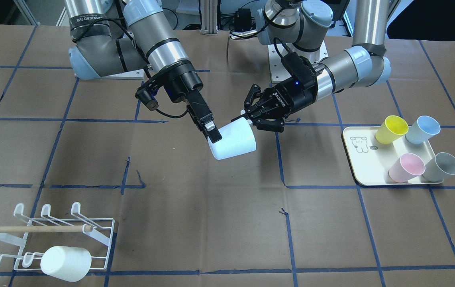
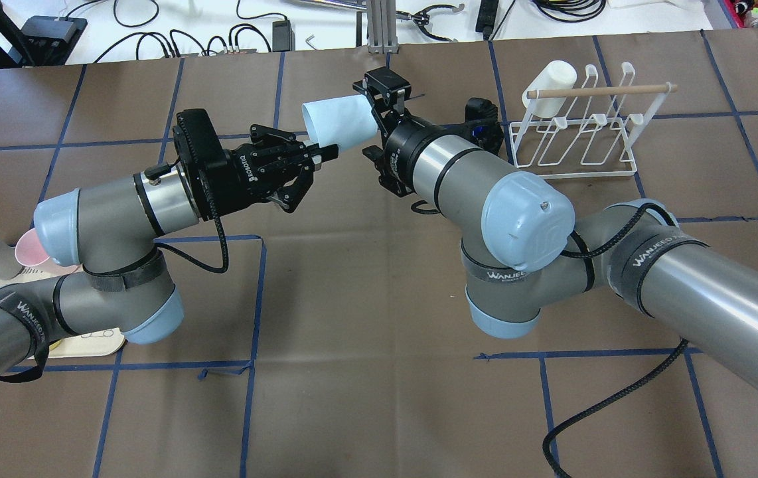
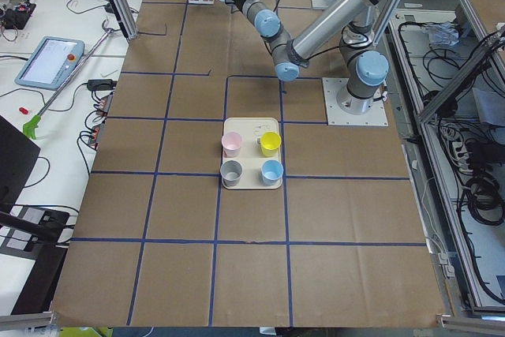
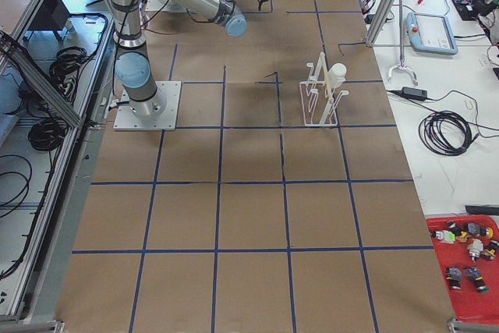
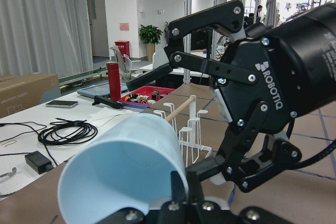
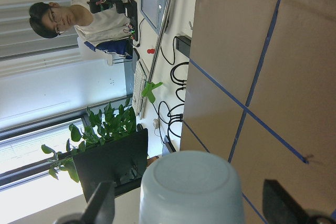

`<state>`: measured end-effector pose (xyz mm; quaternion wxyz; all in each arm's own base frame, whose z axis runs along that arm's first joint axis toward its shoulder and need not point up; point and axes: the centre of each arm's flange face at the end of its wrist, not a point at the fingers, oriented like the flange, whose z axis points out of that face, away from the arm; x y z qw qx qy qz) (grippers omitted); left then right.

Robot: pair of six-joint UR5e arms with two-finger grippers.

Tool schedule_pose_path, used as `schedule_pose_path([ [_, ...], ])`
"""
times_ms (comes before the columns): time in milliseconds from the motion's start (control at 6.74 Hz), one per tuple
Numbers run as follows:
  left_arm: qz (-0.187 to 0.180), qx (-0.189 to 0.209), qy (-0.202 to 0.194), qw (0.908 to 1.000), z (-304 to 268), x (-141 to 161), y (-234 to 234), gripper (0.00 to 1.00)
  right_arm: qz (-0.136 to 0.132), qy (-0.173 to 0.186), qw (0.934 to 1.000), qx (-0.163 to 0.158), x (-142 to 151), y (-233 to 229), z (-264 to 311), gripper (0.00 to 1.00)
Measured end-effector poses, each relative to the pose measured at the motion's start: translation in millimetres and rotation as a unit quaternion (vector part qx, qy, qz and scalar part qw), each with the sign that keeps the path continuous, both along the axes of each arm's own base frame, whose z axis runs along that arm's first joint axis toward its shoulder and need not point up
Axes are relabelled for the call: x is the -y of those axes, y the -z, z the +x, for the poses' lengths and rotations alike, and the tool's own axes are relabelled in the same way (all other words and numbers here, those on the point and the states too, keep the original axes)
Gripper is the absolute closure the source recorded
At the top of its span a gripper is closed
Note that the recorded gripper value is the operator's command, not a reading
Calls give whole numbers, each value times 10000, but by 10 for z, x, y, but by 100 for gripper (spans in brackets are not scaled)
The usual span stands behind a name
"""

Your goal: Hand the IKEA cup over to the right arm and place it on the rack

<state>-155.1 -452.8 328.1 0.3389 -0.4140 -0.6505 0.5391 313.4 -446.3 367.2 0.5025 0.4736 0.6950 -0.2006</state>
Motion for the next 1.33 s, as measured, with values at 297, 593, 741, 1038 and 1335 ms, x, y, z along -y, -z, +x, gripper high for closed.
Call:
schedule_pose_path([
  [297,0,0,0,10000,0,0,0,97,64,-18,10000,25,25,9,53,2],
  [593,3,-1,-1,10000,0,0,0,97,93,-57,9999,21,60,33,118,3],
  [741,5,-2,-1,10000,0,-1,2,97,93,-70,9999,20,66,37,136,8],
  [1038,8,-3,-1,10000,-1,-5,0,97,82,-110,9999,21,57,27,168,24],
  [1335,2,-2,-2,10000,0,-4,-4,84,77,-140,9999,28,54,20,178,44],
])
